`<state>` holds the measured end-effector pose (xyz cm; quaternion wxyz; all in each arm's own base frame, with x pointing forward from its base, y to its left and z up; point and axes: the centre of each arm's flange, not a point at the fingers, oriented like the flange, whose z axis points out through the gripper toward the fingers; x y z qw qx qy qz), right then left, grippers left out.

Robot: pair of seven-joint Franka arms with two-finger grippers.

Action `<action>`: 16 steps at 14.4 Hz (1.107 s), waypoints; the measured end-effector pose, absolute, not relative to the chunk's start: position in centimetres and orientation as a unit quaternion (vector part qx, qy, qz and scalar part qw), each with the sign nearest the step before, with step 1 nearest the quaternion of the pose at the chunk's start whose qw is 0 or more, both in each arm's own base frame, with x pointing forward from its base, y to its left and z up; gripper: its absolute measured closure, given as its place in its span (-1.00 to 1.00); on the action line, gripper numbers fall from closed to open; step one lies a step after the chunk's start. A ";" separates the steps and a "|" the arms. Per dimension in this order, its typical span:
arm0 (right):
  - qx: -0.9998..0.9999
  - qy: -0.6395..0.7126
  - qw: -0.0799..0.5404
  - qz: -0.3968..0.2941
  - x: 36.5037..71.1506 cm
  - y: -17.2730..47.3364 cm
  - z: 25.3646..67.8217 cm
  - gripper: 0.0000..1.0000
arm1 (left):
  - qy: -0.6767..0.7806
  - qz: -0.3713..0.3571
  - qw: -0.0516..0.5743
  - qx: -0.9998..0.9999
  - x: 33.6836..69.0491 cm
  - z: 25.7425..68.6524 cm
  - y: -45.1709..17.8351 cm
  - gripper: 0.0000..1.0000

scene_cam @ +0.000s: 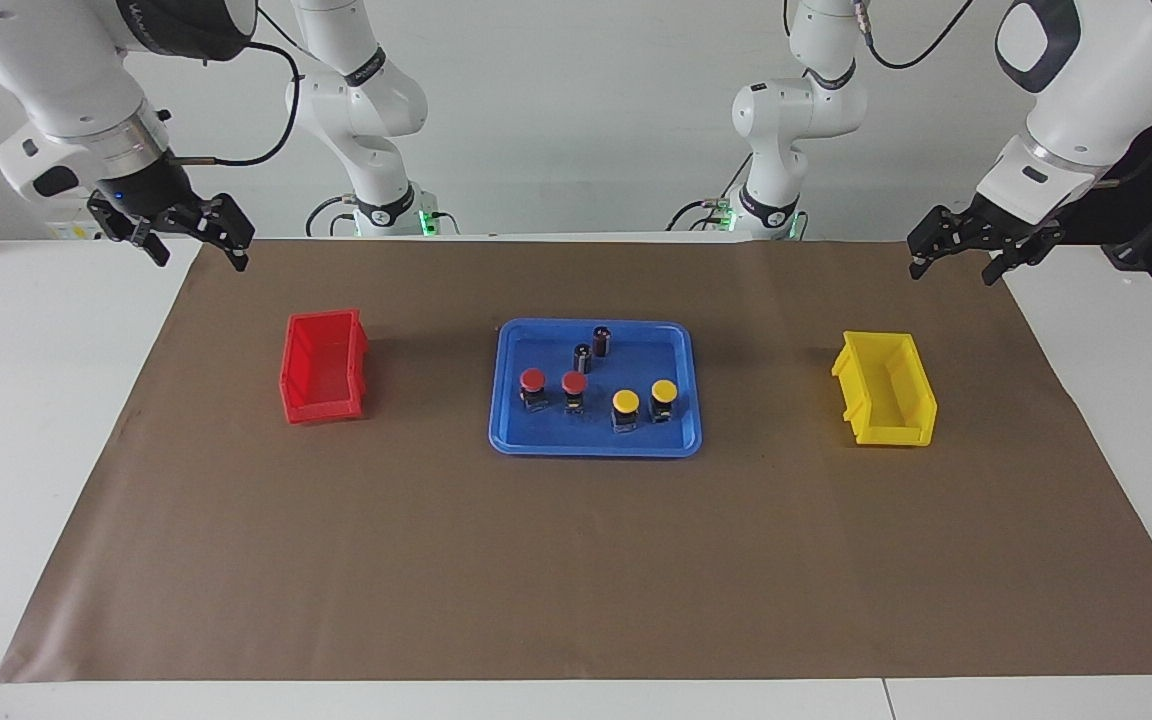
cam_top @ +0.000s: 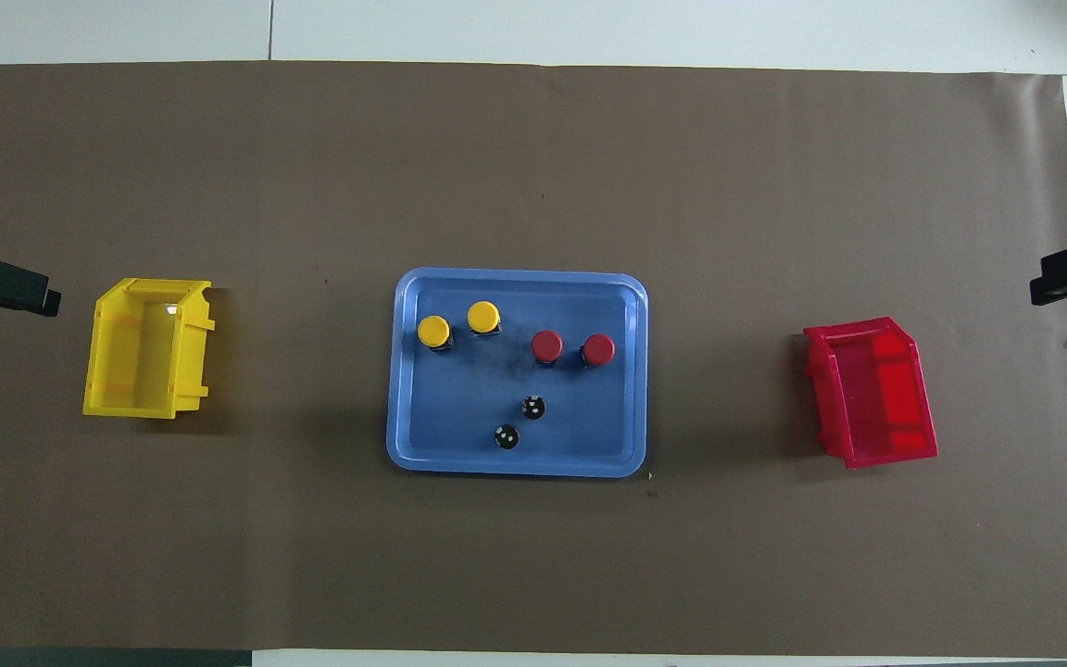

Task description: Sort red and yellow buttons by color

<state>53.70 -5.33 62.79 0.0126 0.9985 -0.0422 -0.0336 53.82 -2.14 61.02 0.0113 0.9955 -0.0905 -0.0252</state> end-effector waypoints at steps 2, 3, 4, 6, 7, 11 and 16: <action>0.998 -0.042 0.013 -0.034 53.7 -5.3 62.8 -1.00 | -0.090 -0.024 0.011 0.996 53.8 61.0 -2.1 -1.00; 0.998 -0.042 0.013 -0.034 53.7 -5.3 62.8 -1.00 | -0.089 -0.024 0.011 0.996 53.8 61.0 -2.0 -1.00; 0.998 -0.042 0.013 -0.034 53.7 -5.3 62.8 -1.00 | -0.089 -0.024 0.011 0.996 53.9 61.0 -2.0 -1.00; 0.998 -0.042 0.013 -0.034 53.7 -5.3 62.8 -1.00 | -0.089 -0.024 0.011 0.996 53.9 61.0 -1.9 -1.00; 0.998 -0.042 0.013 -0.034 53.7 -5.3 62.8 -1.00 | -0.089 -0.023 0.011 0.996 53.9 61.1 -1.9 -1.00; 0.998 -0.042 0.012 -0.034 53.7 -5.3 62.7 -1.00 | -0.088 -0.009 0.011 0.996 54.2 61.3 -1.9 -1.00; 0.999 -0.025 0.013 -0.033 53.9 -3.5 62.8 -1.00 | -0.087 0.000 0.010 0.996 54.9 60.8 -1.8 -1.00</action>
